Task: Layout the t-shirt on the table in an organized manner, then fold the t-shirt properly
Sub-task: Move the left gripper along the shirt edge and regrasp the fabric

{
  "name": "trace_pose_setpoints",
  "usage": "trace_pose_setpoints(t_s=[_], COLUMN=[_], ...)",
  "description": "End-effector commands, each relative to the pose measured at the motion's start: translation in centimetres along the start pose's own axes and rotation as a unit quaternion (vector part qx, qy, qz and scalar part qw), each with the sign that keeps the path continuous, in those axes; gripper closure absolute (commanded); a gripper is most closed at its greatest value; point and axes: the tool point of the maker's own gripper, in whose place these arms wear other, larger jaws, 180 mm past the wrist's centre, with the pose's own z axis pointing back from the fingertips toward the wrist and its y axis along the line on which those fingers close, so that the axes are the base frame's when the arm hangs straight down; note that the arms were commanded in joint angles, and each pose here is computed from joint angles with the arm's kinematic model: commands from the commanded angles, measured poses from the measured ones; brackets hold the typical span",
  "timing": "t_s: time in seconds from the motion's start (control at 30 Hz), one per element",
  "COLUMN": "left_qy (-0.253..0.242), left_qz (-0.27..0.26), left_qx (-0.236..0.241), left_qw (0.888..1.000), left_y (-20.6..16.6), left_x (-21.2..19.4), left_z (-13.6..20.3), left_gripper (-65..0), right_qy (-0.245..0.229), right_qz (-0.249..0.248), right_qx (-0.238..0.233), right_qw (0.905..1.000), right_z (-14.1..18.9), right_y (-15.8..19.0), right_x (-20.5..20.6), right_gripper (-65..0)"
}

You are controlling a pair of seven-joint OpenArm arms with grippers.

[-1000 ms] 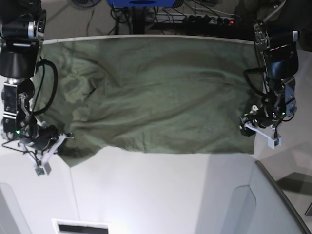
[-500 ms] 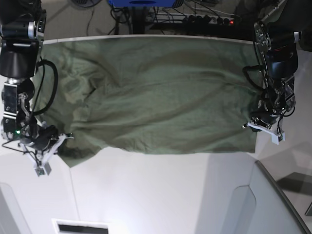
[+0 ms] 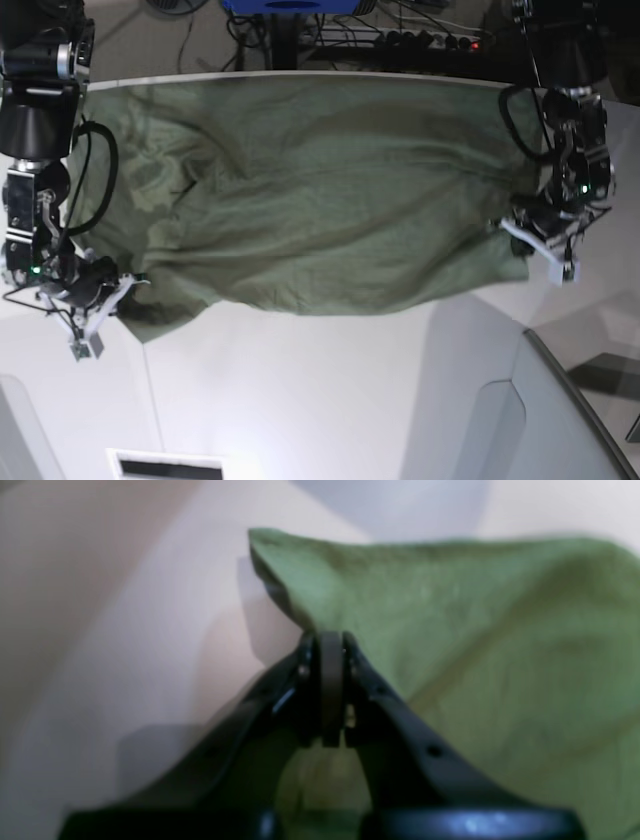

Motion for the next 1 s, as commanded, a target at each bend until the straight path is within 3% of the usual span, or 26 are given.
trace_pose_setpoints(t_s=[0.0, 0.13, 0.47, 0.57, 0.63, 0.8, 0.9, 0.97], left_qy=[-0.023, -0.009, 0.049, 0.067, 0.060, 0.018, 0.018, 0.023], left_qz=[-0.013, -0.028, -0.029, -0.003, 0.009, 0.048, 0.084, 0.100], left_qx=[0.005, -0.004, 0.003, 0.028, 0.043, 0.075, 0.079, 0.073], left_qw=[1.000, 1.000, 0.998, 0.997, 0.997, 0.996, 0.993, 0.992], left_y=[0.4, -0.9, -0.3, 1.9, 3.1, 6.2, 7.3, 7.2], left_x=[1.6, 0.4, -3.3, -3.8, -3.4, -0.6, -0.3, 0.0], left_z=[0.9, 2.3, 3.0, 3.7, 4.2, 5.1, 3.9, 2.7], left_gripper=[0.0, 0.0, 0.0, -18.9, -27.3, -29.9, -30.4, -36.2], right_qy=[-0.032, -0.032, -0.031, -0.031, -0.031, -0.031, -0.031, -0.031], right_qz=[0.005, 0.005, 0.005, 0.005, 0.005, 0.006, 0.007, 0.007], right_qx=[-0.005, -0.005, -0.005, -0.005, -0.005, -0.005, -0.004, -0.004], right_qw=[0.9995, 0.9995, 0.9995, 0.9995, 0.9995, 0.9995, 0.9995, 0.9995], right_z=[0.6, 0.6, 0.6, 0.6, 0.6, 0.5, 0.5, 0.5], right_y=[-0.8, -0.8, -0.8, -0.8, -0.8, -0.7, -0.6, -0.6], right_x=[2.4, 2.4, 2.4, 2.4, 2.4, 2.4, 2.4, 2.4], right_gripper=[-0.2, -0.2, -0.2, -0.2, -0.2, -0.2, -0.2, -0.2])
